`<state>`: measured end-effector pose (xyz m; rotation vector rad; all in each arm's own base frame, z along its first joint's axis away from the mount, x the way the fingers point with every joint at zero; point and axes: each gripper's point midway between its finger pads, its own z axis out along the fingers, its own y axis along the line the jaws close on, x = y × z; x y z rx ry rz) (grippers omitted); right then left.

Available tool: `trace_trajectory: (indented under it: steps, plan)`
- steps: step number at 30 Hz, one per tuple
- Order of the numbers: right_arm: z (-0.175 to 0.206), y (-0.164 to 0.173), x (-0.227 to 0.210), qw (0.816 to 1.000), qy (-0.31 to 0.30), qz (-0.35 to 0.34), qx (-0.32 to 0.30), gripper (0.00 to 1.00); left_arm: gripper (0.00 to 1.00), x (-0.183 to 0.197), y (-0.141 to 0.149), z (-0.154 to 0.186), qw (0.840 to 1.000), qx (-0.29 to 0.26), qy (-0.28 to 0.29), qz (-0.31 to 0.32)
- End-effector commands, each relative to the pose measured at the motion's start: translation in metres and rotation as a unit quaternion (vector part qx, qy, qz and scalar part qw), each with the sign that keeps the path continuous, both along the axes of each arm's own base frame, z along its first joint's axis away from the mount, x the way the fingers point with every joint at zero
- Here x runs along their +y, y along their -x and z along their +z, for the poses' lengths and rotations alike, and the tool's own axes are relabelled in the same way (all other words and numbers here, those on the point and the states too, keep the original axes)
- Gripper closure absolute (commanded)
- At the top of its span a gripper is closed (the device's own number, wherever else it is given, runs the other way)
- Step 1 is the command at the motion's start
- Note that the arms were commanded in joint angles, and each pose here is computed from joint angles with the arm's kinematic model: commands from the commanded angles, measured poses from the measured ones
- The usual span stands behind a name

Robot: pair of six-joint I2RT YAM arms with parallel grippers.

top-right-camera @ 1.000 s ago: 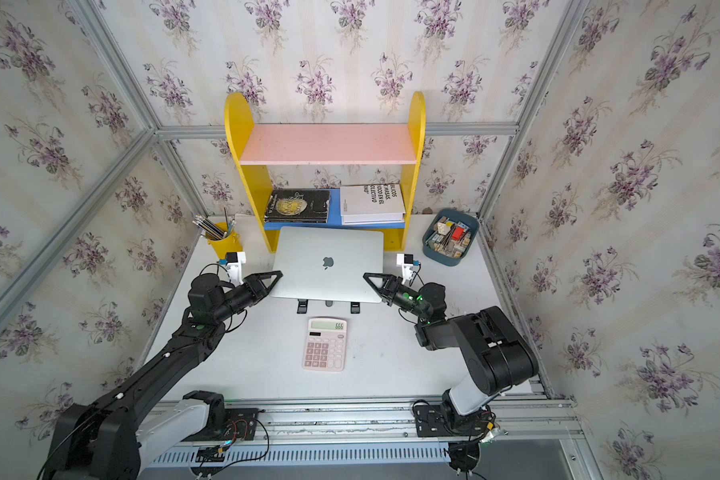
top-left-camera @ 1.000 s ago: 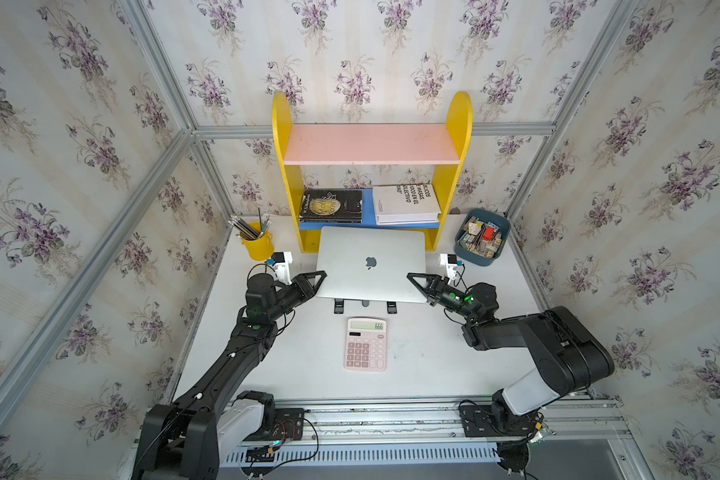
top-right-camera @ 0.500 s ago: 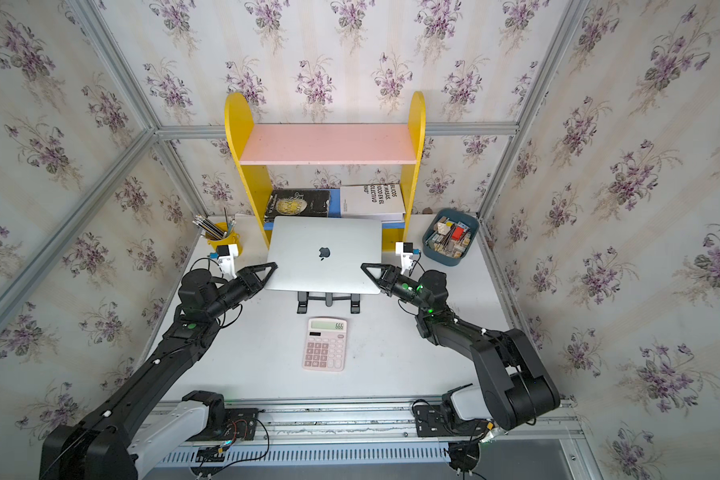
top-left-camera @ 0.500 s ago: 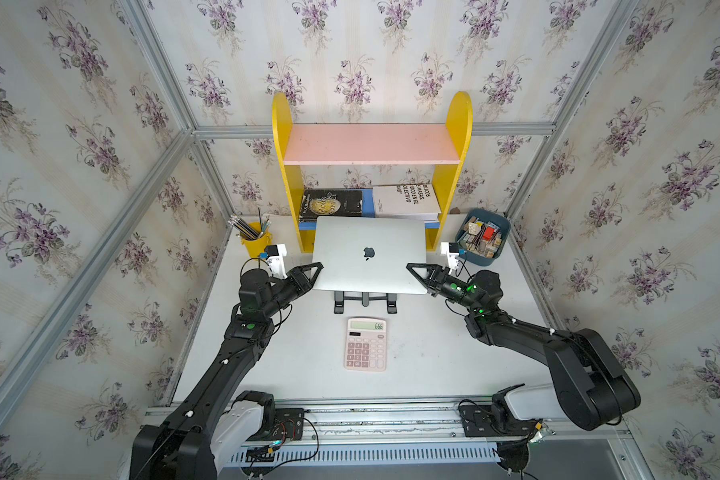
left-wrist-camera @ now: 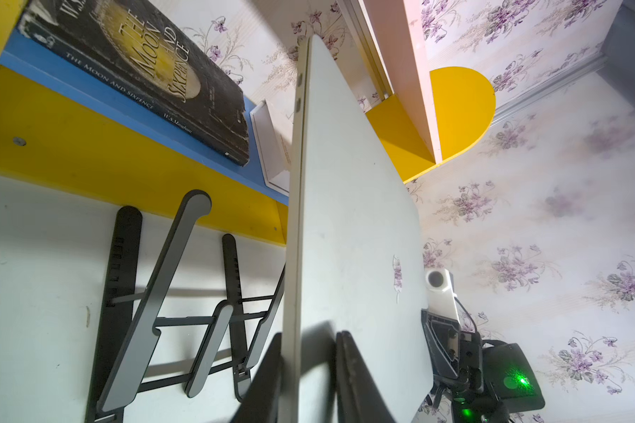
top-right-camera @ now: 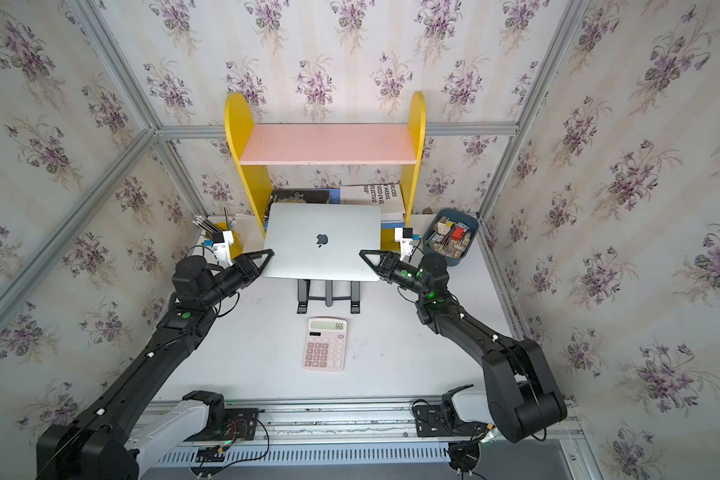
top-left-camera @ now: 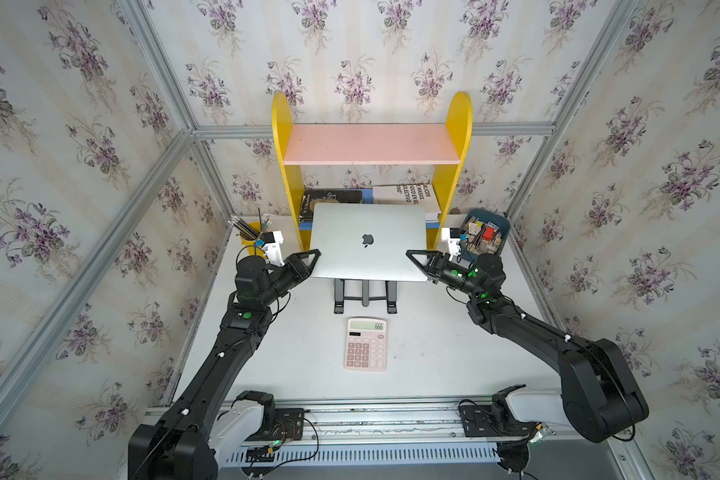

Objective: Close the laptop lid and set it aside
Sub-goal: Pick up the laptop from the computer stand, then place the laptop on the shelf.

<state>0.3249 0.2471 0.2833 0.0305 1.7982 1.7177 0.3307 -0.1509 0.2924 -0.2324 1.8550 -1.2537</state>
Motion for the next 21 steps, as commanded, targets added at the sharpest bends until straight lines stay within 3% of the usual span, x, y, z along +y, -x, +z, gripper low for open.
trace_trajectory:
  steps: [1,21]
  plan:
    - [0.007,0.01,0.013,0.996,0.031,0.035,-0.071,1.0,1.0,-0.034,0.03,0.031,0.99,-0.043,0.018,-0.131]
    - [0.053,-0.025,0.022,0.994,0.051,0.015,-0.096,1.0,1.0,-0.044,0.0,0.077,0.987,-0.066,0.025,-0.146]
